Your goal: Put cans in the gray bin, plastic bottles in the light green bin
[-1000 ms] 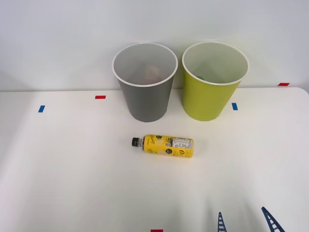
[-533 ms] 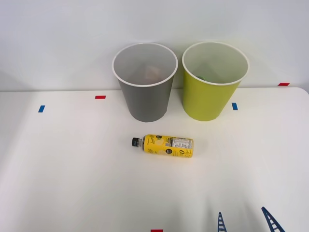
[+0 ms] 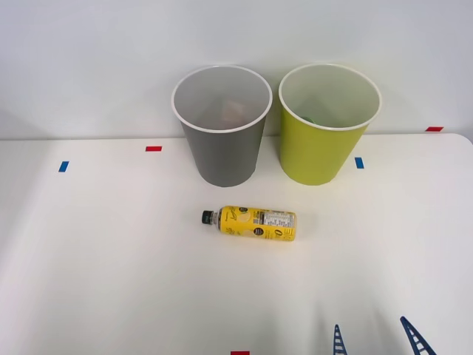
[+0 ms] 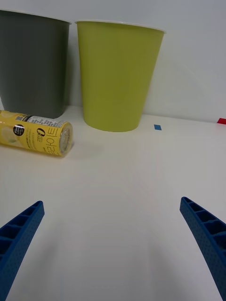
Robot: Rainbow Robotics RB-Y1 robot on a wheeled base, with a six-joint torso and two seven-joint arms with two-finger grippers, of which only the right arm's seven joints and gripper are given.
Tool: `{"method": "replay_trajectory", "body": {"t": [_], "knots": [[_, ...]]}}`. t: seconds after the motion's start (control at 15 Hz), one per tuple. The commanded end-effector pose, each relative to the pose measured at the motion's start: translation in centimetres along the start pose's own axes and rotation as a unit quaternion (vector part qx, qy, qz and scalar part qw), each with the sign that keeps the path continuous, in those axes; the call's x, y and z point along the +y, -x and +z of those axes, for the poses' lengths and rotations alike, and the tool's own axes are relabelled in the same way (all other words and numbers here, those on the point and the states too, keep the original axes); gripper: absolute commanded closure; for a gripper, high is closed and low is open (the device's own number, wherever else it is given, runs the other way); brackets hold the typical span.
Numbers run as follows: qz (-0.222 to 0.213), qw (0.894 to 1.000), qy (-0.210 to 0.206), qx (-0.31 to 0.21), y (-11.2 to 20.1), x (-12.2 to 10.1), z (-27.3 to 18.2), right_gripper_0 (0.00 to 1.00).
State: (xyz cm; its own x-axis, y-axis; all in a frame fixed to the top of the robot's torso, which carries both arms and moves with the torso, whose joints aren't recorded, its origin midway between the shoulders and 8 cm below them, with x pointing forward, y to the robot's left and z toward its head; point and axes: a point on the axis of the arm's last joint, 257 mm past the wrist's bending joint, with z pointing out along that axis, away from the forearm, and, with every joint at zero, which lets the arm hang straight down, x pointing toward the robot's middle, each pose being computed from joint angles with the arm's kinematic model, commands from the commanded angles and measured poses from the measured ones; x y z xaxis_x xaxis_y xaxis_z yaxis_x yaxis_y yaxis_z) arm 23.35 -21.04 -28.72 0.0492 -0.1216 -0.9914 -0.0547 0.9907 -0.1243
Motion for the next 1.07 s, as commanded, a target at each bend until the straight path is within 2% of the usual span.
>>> {"method": "replay_trajectory", "body": {"t": [0.07, 1.0, 1.07], "knots": [[0.000, 1.000, 0.000, 0.000, 0.0, 0.0, 0.0, 0.00], [0.000, 1.000, 0.000, 0.000, 0.0, 0.0, 0.0, 0.00], [-0.006, 1.000, 0.004, 0.017, -1.6, -0.1, -0.2, 0.00]]}}
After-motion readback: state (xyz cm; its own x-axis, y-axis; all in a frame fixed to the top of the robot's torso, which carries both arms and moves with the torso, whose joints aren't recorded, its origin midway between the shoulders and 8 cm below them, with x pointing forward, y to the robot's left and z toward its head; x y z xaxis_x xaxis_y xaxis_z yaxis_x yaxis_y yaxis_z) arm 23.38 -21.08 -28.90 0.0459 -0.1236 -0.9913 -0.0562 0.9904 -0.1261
